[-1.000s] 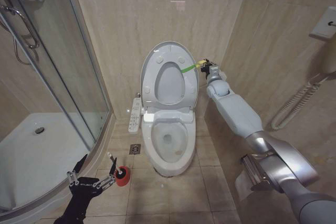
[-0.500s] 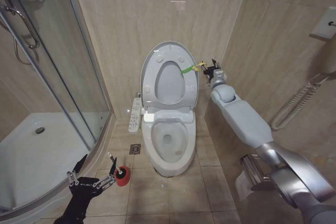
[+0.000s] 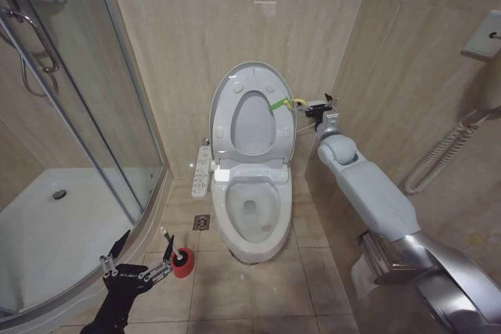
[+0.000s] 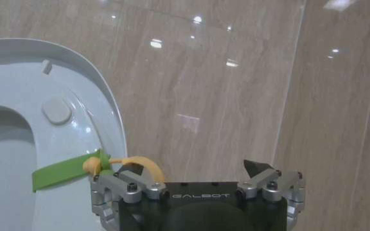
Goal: Open the toilet lid, clean the toilet bowl with a toilet brush, close the toilet lid, and flush.
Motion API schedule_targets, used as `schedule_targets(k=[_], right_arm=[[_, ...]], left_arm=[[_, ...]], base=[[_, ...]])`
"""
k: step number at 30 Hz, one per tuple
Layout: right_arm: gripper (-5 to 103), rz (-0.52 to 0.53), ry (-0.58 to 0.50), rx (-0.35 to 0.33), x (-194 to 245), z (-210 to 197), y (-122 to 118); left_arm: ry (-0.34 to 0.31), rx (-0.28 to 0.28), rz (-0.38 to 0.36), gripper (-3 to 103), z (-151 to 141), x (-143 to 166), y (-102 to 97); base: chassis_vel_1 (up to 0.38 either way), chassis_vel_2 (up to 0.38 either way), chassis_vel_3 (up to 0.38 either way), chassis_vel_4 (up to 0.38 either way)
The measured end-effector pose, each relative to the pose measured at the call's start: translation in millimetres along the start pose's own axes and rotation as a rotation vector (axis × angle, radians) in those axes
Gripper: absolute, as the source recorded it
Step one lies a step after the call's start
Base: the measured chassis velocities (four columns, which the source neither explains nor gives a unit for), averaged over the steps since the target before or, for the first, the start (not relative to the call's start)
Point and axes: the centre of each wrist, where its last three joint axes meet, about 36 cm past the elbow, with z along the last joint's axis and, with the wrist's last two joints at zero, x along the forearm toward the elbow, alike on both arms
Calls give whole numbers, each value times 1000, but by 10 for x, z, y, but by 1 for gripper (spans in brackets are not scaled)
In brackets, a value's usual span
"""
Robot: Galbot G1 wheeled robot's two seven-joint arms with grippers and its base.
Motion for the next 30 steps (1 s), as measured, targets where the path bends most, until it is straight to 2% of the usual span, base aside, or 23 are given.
schedule_targets(k=[13,21,27,30], right_arm=[[100,-28,9,8,474,101,-147],[100,-39,22,-25,864,127,-169],[100,-32,29,-39,1196,153,-282],[100,-25,52,-54,1490,245,-325]], left_arm=[[0,0,0,100,0,0,0],[0,0,0,100,0,0,0],[0,0,0,100,0,0,0],[0,0,0,100,0,0,0]], base=[[0,0,0,0],[0,0,0,0],[0,0,0,0],[0,0,0,0]])
